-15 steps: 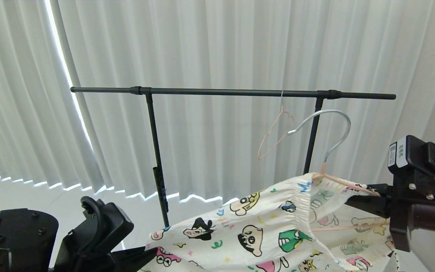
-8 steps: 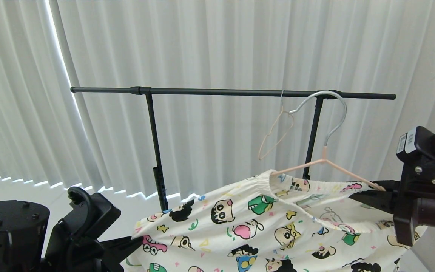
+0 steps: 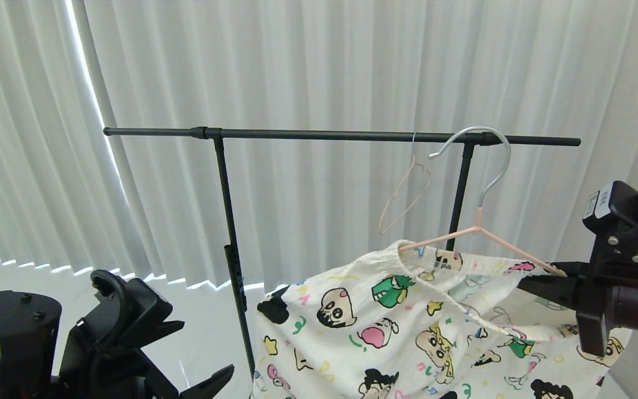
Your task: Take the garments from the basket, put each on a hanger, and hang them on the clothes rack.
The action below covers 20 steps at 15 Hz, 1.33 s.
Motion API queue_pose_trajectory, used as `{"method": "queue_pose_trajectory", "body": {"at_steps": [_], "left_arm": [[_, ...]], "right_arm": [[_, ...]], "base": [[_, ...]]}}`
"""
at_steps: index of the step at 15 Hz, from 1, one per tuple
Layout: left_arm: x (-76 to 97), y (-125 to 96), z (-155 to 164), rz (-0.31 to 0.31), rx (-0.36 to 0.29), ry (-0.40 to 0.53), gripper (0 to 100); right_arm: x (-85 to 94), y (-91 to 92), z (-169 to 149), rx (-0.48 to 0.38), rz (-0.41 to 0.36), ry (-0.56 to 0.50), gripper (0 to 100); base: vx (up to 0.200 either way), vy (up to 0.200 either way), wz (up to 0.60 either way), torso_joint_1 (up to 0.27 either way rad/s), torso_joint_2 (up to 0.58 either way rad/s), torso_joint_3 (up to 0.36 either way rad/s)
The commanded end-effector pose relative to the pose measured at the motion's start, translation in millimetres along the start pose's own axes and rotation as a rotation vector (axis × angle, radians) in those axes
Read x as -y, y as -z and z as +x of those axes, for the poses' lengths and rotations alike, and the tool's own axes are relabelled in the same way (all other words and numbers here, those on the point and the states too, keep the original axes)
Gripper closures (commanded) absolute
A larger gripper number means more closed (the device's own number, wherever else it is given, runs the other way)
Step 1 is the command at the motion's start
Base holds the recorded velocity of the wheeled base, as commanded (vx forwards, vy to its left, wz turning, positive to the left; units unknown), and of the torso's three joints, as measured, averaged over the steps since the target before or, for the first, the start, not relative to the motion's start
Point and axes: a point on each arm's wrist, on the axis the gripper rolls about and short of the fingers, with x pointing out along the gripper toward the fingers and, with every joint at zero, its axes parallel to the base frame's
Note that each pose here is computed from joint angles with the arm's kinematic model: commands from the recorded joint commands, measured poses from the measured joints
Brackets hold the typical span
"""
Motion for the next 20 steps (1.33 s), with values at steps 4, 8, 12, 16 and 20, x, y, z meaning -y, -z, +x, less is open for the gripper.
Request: {"method": "queue_pose_trajectory", "body": {"at_steps": [4, 8, 12, 16, 20], "left_arm": [[-3.8, -21, -19, -0.056, 0.140, -0.022, 0], [-16.7, -26, -20, -0.094, 0.148, -0.112, 0], [-23.2, -24, -17, -0.113, 0.108, -0.252, 0], [-27.0, -21, -8, -0.117, 0.039, -0.387, 0], [-28.4, -27, -5, -0.115, 0.042, -0.395, 0]], "right_arm": [[14.0, 14.0, 2, -0.156, 0.052, 0.185, 100], [25.7, 26.5, 11, -0.407, 0.186, 0.431, 100], [34.5, 26.0, 25, -0.606, 0.423, 0.622, 100], [49.9, 3.7, 46, -0.634, 0.587, 0.762, 100], [61.0, -15.0, 61, -0.572, 0.636, 0.800, 100]], "base": [[0.000, 0.000, 0.00, 0.000, 0.00, 0.000], [0.000, 0.000, 0.00, 0.000, 0.00, 0.000], [0.000, 0.000, 0.00, 0.000, 0.00, 0.000], [0.000, 0.000, 0.00, 0.000, 0.00, 0.000], [0.000, 0.000, 0.00, 0.000, 0.00, 0.000]]}}
